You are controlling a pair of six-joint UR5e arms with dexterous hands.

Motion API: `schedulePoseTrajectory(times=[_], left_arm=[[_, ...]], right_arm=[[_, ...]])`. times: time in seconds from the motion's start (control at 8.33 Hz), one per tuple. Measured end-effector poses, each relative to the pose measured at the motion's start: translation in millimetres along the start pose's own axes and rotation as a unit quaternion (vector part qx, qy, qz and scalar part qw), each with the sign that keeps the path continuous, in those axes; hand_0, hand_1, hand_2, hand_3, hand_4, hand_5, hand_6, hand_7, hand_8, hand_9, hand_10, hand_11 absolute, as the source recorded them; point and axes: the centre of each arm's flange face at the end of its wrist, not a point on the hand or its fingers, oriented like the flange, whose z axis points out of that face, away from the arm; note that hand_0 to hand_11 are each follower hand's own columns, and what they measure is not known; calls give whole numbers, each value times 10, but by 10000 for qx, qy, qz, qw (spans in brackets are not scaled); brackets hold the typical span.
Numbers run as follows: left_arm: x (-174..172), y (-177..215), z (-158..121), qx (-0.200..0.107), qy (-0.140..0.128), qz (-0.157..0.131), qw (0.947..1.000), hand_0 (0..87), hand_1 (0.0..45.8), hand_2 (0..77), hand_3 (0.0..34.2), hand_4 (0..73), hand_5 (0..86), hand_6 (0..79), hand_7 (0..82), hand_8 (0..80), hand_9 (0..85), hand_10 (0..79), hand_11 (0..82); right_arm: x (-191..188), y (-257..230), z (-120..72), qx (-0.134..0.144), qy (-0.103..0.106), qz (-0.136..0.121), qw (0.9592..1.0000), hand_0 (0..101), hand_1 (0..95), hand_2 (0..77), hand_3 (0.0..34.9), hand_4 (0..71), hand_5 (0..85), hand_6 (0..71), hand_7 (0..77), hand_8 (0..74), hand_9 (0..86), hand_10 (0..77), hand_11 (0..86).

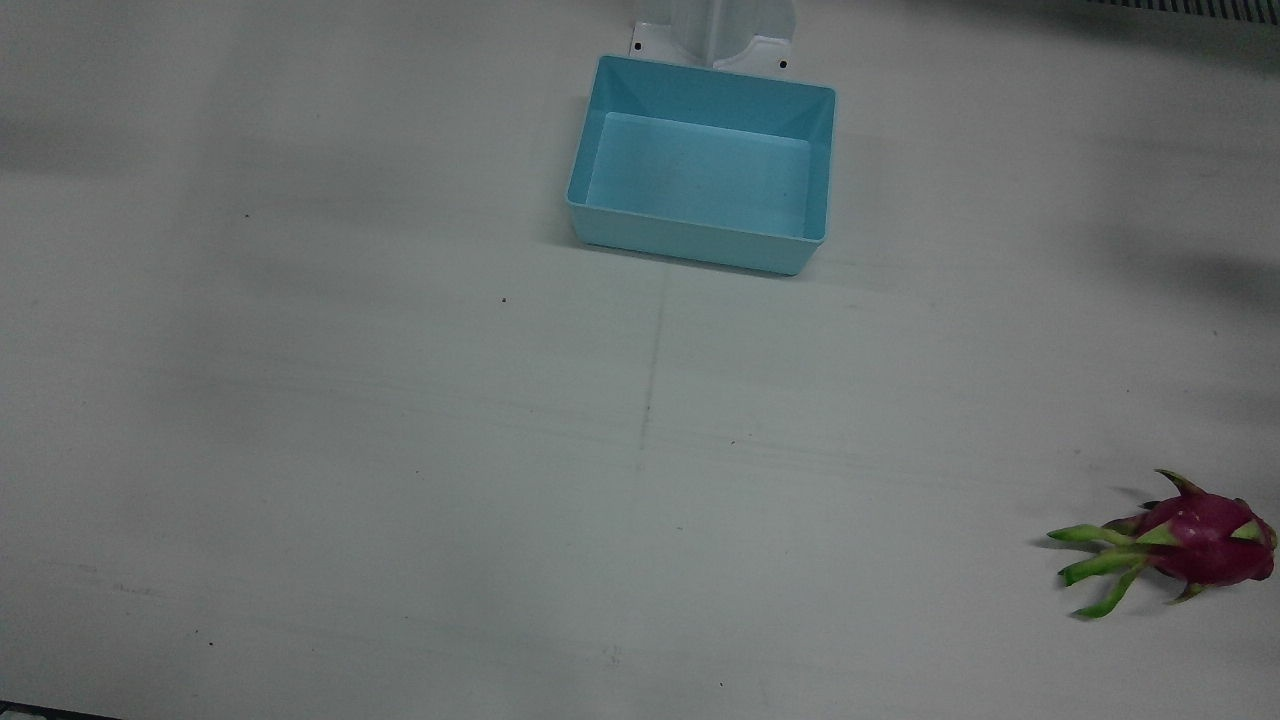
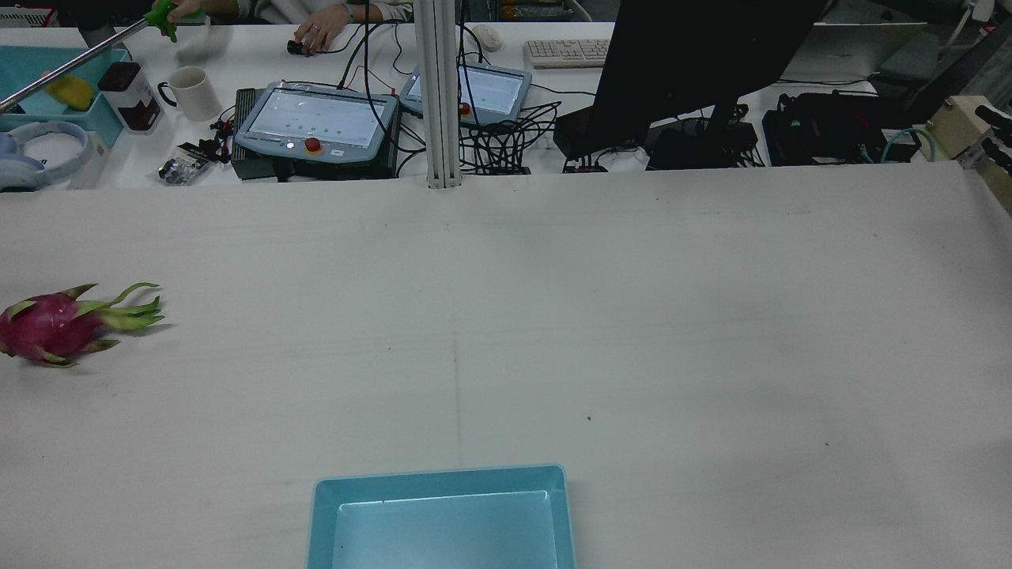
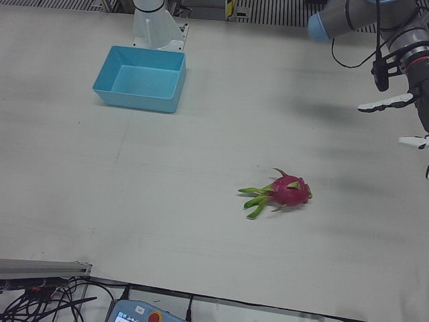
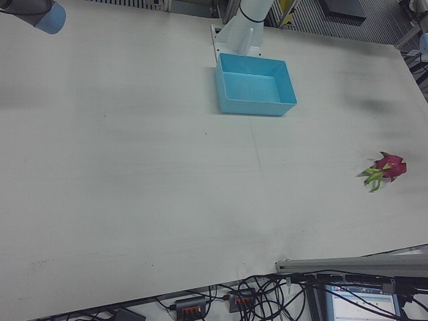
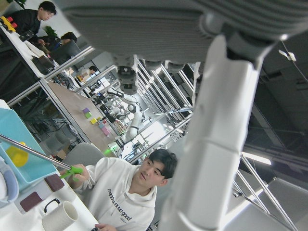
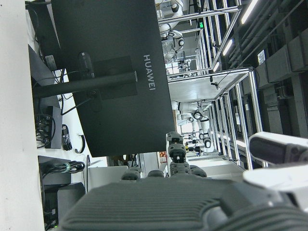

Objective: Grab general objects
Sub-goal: 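Move the left hand toward the pink dragon fruit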

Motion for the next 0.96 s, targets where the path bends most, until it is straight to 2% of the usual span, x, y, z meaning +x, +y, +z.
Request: schedulePoseTrajectory(times=[0.12,0.24,0.36,0.48,0.6,0.72,0.84,0.96], left_arm=[[148,379,216,-276,-82,322,9991,798,0,5,6,153,458,11,5,27,5,213,33],[284,811,450,-503,-163,815,9953,799,0,5,30,114,458,11,5,22,5,213,11],[330,1140,588,-589,-293,1348,9887,799,0,5,82,98,458,16,5,27,5,207,11],[214,1376,632,-611,-508,1776,9809,797,0,5,80,87,458,11,5,33,5,207,11],[-60,1605,612,-605,-761,2029,9744,798,0,5,101,76,458,22,5,33,5,207,11],[-359,1834,542,-492,-990,2205,9691,797,0,5,110,27,458,16,5,22,5,207,5],[-607,2088,507,-253,-1196,2379,9636,798,0,5,135,5,458,5,5,16,5,207,5],[-845,2354,505,-64,-1359,2500,9586,798,0,5,135,5,458,5,5,16,5,207,5]], right_arm=[[0,2,0,-3,0,-2,10000,2,22,687,0,0,5,0,0,0,5,0,5],[0,0,0,1,0,-4,10000,3,22,687,0,0,5,0,0,0,5,0,5],[0,0,0,0,0,-3,10000,3,22,687,0,0,5,0,0,0,5,0,5],[0,1,0,-1,1,-3,10000,3,22,687,0,0,5,0,0,0,5,0,5],[-2,2,0,-2,-2,-2,10000,3,22,687,0,0,5,0,0,0,5,0,5],[-1,3,0,-3,-1,0,10000,3,22,687,0,0,5,0,0,0,5,0,5],[-3,3,0,-4,-3,-2,10000,3,22,687,0,0,5,0,0,0,5,0,5],[-5,3,-1,-3,-5,-2,10000,4,22,687,0,0,5,0,0,0,5,0,5]])
